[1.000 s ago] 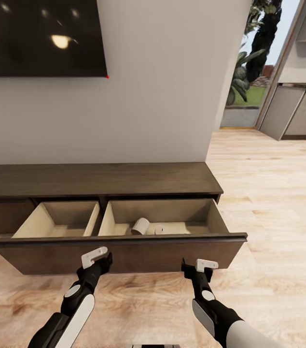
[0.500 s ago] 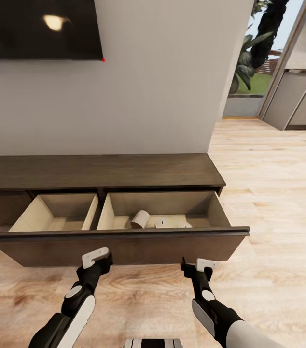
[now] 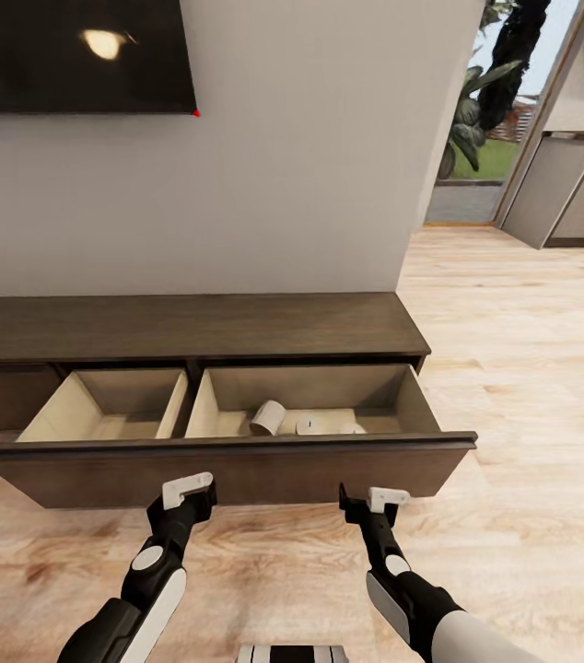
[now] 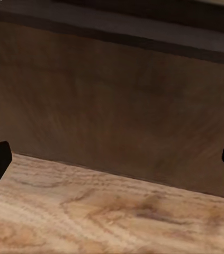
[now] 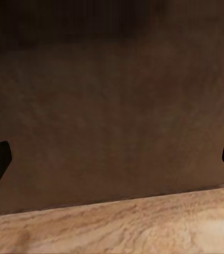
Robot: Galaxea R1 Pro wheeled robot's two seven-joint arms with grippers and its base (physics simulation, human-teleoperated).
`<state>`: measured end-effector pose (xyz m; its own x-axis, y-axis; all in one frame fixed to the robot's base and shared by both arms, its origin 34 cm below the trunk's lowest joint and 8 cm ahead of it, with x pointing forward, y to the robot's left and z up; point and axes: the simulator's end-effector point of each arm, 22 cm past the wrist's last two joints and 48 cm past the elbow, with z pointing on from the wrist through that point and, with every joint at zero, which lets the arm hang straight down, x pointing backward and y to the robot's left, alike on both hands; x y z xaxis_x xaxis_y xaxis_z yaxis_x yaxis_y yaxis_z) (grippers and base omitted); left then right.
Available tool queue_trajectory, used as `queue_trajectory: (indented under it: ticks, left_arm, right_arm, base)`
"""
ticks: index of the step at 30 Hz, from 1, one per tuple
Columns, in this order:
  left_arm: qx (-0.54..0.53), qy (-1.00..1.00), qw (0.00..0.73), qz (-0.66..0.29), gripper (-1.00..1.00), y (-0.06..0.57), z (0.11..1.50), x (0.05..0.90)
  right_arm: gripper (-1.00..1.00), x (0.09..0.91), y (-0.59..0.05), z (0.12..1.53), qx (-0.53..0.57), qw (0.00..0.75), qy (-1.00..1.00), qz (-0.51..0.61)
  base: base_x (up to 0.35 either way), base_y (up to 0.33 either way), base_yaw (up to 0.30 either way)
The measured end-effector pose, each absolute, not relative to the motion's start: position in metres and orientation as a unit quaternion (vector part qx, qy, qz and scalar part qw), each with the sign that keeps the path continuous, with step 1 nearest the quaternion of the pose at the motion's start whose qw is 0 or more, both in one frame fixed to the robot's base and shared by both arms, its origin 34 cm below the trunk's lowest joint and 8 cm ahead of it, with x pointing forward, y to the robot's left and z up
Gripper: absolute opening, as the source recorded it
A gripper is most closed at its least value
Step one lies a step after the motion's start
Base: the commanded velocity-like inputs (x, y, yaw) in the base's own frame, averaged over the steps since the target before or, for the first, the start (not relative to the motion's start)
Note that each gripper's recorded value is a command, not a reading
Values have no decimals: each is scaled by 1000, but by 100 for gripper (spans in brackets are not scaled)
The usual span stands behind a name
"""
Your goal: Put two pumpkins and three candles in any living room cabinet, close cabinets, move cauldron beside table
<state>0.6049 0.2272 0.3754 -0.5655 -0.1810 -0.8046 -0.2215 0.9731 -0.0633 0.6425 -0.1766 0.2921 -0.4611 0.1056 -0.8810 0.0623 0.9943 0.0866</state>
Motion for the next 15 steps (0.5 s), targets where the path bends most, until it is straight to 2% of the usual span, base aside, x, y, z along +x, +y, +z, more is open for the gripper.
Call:
queue_trajectory:
  ticks: [6, 15]
  left_arm:
    - [-114, 885, 452, 22, 100, 227, 375, 605]
    - [-114, 885, 452, 22, 100, 227, 375, 605]
  right_arm:
    - [100, 643, -175, 293, 48, 517, 854, 23]
    - [100, 642, -175, 292, 46, 516, 855, 23]
  base:
    - [215, 0, 0]
    - [118, 0, 0]
